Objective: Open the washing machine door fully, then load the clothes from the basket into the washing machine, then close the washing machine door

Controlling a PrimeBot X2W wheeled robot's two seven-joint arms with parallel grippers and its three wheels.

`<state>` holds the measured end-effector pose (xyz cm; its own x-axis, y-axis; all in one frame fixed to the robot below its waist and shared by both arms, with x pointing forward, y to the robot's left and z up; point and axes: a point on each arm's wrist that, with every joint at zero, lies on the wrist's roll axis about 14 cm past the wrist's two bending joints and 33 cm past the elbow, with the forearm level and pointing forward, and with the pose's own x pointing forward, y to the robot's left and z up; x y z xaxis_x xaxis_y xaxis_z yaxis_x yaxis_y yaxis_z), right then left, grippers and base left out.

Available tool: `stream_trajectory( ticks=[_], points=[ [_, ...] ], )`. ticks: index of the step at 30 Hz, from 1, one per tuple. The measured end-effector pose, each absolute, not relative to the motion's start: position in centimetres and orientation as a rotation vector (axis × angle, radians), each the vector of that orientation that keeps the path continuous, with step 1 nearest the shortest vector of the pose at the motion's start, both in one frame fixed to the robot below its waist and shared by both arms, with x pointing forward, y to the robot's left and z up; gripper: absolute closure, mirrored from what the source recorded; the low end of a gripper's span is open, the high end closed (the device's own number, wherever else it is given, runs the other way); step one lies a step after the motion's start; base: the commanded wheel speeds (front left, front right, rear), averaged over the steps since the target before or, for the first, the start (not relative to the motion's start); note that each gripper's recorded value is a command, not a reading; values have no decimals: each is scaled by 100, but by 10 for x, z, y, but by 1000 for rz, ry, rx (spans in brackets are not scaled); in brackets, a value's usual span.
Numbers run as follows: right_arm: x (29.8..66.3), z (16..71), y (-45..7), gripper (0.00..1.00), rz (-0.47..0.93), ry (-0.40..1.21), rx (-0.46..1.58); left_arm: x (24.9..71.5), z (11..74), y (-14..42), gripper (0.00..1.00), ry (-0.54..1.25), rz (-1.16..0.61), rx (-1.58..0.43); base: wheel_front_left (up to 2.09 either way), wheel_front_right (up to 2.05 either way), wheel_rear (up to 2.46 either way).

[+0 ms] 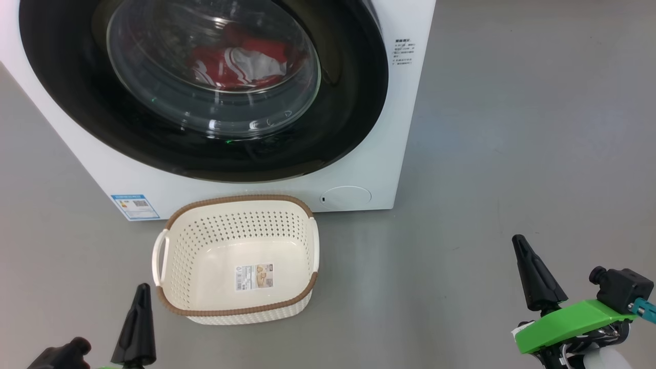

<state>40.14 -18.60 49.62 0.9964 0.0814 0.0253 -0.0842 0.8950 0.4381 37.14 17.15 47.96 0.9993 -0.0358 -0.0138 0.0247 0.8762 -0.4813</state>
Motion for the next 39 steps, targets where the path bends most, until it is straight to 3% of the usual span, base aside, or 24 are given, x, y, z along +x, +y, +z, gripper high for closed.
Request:
stream_trajectory(
  ticks=[39],
  points=[
    [398, 495, -199, 100, -3, 22, 857, 371, 474, 181, 100, 69, 34, -889, 0, 0, 0]
  ],
)
